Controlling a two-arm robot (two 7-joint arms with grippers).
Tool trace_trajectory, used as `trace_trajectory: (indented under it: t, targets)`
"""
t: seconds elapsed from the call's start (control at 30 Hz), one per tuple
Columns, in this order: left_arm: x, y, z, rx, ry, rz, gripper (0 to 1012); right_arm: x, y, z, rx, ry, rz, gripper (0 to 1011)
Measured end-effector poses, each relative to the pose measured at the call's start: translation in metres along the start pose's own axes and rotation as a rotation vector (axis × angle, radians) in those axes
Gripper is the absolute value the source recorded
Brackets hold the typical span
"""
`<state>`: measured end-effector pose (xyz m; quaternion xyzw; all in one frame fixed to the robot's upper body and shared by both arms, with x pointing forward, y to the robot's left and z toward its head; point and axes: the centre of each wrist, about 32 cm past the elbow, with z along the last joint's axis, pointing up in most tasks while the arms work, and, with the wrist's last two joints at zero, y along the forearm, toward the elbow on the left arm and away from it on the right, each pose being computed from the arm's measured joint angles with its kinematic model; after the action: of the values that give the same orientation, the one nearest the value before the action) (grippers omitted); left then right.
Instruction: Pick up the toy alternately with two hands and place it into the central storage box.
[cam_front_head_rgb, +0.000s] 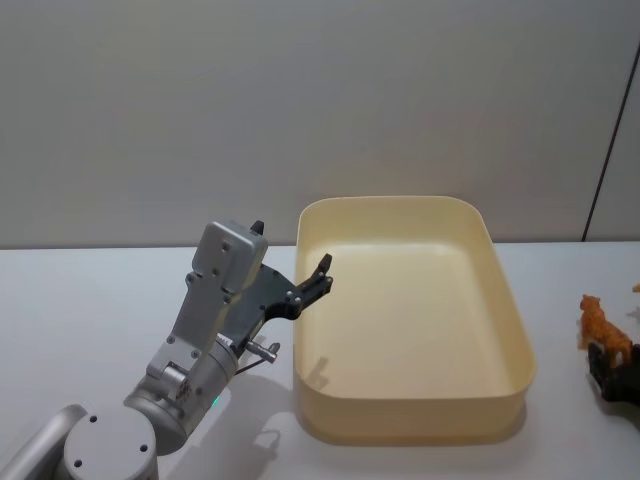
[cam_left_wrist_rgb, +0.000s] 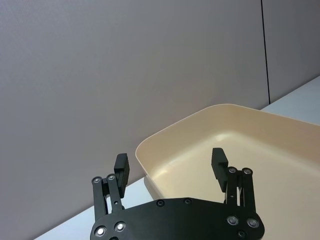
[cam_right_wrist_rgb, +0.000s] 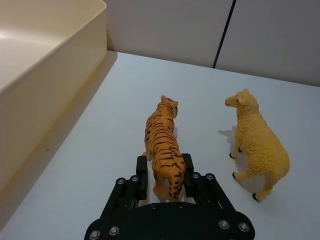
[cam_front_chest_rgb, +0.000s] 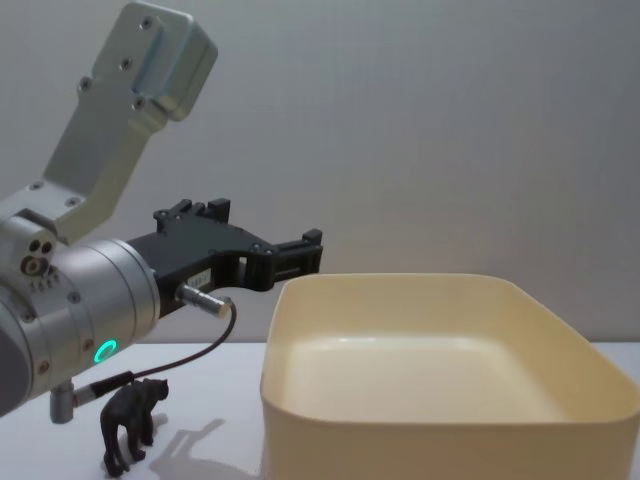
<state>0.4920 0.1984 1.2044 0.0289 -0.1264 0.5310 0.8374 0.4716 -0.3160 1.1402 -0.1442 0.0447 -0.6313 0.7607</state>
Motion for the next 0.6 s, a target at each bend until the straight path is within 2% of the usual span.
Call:
trace_trajectory:
  t: [0.03, 0.07, 0.1, 0.17, 0.33, 0.6]
  targets:
    - [0.0, 0.0, 0.0, 0.0, 0.0, 0.0, 1001, -0.0001, 0.0001, -0.0001, 0.0, 0.0, 0.0, 405]
    - [0.0, 0.0, 0.0, 0.0, 0.0, 0.0, 1002, -0.0002, 0.0002, -0.0001, 0.0, 0.0, 0.001, 343]
    - [0.0, 0.0, 0.0, 0.0, 0.0, 0.0, 1001, -0.0002, 0.0002, -0.0001, 0.0, 0.0, 0.001, 343]
    - [0.0, 0.0, 0.0, 0.0, 0.0, 0.0, 1001, -0.0005, 0.0003, -0.0001, 0.005, 0.0, 0.001, 281]
    - [0.0, 0.0, 0.0, 0.0, 0.0, 0.0, 1001, -0.0016, -0.0001, 0.0007, 0.034, 0.0, -0.001, 276]
    - [0.0, 0.0, 0.0, 0.0, 0.0, 0.0, 1002, -0.0048, -0.0012, 0.0078, 0.119, -0.003, -0.005, 278]
